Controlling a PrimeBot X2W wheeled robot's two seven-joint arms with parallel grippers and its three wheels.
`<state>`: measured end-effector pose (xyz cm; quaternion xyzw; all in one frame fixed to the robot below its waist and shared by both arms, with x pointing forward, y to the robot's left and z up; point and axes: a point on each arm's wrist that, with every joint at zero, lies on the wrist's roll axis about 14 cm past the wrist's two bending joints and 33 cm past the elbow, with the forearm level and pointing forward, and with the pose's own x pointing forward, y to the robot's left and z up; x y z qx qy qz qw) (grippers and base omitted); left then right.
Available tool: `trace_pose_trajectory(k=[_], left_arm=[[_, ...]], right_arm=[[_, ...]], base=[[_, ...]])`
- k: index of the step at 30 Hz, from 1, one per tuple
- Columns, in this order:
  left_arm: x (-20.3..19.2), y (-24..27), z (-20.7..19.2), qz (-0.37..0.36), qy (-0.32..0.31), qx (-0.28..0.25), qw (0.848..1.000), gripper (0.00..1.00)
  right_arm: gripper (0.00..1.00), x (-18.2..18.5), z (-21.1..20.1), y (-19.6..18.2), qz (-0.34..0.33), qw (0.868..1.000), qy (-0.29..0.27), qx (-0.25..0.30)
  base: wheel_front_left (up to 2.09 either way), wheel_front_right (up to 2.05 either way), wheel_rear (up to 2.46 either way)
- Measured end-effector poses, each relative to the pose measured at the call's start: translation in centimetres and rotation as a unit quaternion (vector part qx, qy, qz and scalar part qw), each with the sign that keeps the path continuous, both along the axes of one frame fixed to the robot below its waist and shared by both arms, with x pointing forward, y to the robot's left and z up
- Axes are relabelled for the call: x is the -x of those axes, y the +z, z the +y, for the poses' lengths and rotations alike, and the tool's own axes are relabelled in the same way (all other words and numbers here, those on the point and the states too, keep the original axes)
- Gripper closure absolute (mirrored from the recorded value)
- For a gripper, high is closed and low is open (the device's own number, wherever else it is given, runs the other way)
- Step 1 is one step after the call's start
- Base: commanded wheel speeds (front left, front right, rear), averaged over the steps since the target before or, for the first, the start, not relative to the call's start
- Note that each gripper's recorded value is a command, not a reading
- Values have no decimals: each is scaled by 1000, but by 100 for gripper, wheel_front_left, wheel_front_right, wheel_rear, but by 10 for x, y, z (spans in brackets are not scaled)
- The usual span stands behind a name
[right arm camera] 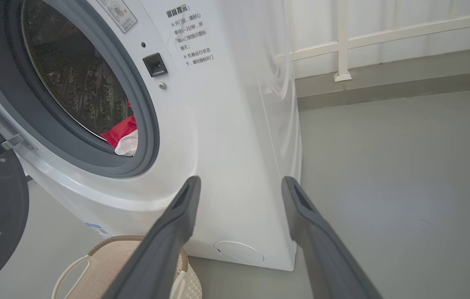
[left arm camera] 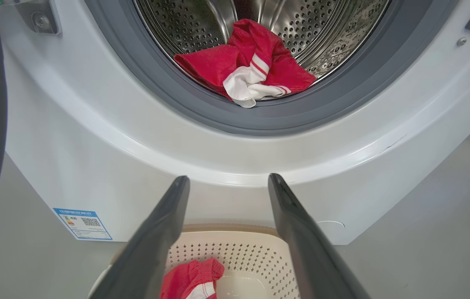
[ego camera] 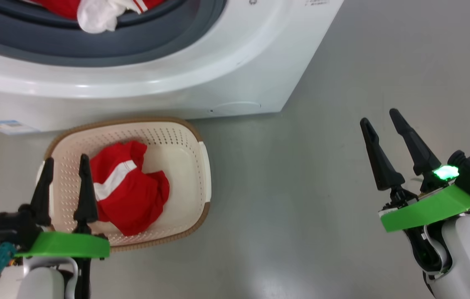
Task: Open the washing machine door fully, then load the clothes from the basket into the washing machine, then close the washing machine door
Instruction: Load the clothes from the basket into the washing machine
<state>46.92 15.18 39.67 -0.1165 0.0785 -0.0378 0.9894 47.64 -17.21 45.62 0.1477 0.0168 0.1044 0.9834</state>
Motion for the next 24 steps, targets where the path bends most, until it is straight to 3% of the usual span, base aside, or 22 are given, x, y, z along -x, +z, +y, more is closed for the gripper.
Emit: trace_pose_trajectory(k=[24], left_arm=[[-33,-123,3,137,-2,-4,991,0]], right_arm=[[0,-33,1,-60,43,999,1,1]], base=[[0,0,0]])
